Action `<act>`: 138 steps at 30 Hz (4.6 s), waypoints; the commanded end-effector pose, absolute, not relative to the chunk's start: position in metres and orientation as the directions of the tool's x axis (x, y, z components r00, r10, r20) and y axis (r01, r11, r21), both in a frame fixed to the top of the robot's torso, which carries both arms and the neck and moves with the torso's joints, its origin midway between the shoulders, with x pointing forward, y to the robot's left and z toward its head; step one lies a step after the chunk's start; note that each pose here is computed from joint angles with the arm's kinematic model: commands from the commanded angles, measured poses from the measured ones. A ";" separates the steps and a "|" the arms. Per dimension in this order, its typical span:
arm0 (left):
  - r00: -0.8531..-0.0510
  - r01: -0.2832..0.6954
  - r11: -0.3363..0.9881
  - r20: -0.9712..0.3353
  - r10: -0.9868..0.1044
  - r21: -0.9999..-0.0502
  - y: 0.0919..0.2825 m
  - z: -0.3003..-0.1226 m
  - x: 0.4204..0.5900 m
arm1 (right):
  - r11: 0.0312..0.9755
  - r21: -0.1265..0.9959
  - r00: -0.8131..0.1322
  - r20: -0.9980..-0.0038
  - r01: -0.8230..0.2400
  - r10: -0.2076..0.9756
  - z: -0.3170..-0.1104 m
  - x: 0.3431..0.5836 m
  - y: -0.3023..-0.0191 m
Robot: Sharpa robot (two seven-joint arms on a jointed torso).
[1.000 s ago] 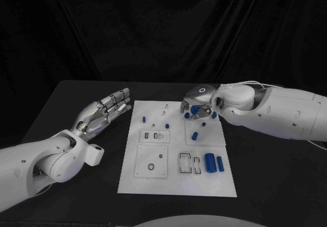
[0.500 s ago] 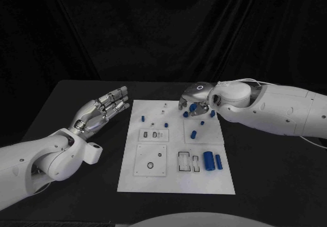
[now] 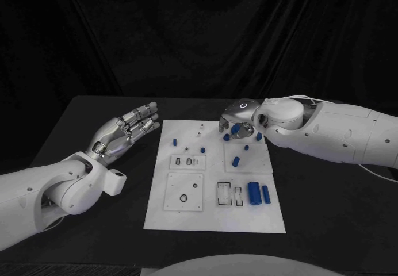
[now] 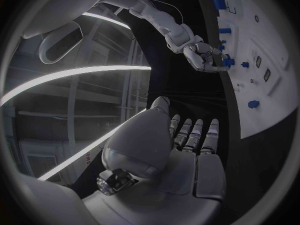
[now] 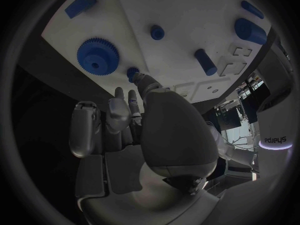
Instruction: Assemble the parts on the task board
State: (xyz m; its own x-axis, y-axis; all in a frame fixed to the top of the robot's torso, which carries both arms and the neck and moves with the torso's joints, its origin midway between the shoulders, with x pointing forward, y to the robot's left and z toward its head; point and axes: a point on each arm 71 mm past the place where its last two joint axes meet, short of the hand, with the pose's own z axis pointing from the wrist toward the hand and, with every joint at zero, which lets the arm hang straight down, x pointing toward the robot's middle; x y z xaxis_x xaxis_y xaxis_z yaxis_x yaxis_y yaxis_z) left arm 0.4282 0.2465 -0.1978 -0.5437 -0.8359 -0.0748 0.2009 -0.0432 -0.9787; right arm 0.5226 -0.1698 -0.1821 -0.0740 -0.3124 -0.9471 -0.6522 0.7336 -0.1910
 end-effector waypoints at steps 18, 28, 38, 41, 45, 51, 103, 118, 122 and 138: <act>-0.564 0.248 -0.091 -0.067 -0.823 -0.965 0.244 -0.193 0.429 | 0.722 -0.188 -0.064 -0.950 -0.666 -0.307 -0.195 0.526 -0.167; -0.566 0.241 -0.088 -0.066 -0.821 -0.967 0.244 -0.194 0.430 | 0.715 -0.183 -0.069 -0.949 -0.675 -0.308 -0.202 0.528 -0.167; -0.570 0.234 -0.087 -0.064 -0.819 -0.968 0.243 -0.195 0.430 | 0.705 -0.179 -0.049 -0.955 -0.686 -0.291 -0.204 0.529 -0.168; -0.570 0.233 -0.086 -0.064 -0.819 -0.969 0.244 -0.195 0.430 | 0.706 -0.163 -0.039 -0.965 -0.690 -0.261 -0.202 0.529 -0.168; -0.569 0.231 -0.084 -0.064 -0.820 -0.969 0.245 -0.195 0.430 | 0.723 -0.099 -0.042 -0.984 -0.684 -0.175 -0.198 0.530 -0.170; -0.565 0.229 -0.079 -0.066 -0.823 -0.970 0.246 -0.195 0.430 | 0.734 -0.068 -0.027 -0.993 -0.676 -0.116 -0.186 0.531 -0.170; -0.572 0.220 -0.077 -0.064 -0.818 -0.972 0.241 -0.196 0.431 | 0.770 -0.098 -0.053 -0.984 -0.631 -0.168 -0.183 0.571 -0.123; -0.580 0.218 -0.082 -0.061 -0.812 -0.972 0.238 -0.197 0.432 | 0.779 -0.092 -0.067 -0.983 -0.620 -0.170 -0.195 0.571 -0.122; -0.581 0.217 -0.082 -0.061 -0.812 -0.973 0.238 -0.197 0.433 | 0.778 -0.091 -0.063 -0.984 -0.622 -0.166 -0.196 0.571 -0.120; -0.588 0.210 -0.082 -0.059 -0.807 -0.974 0.236 -0.198 0.434 | 0.766 -0.086 -0.068 -0.984 -0.637 -0.167 -0.197 0.569 -0.111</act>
State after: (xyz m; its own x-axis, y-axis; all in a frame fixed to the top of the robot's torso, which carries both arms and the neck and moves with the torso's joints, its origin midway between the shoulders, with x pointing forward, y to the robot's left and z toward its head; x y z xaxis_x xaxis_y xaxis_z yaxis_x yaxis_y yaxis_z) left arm 0.4349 0.2380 -0.2011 -0.5749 -0.8156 -0.0657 0.1928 -0.0570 -0.9796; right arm 0.5718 -0.1120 -0.1895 -0.0468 -0.1525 -0.9872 -0.6384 0.7647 -0.0879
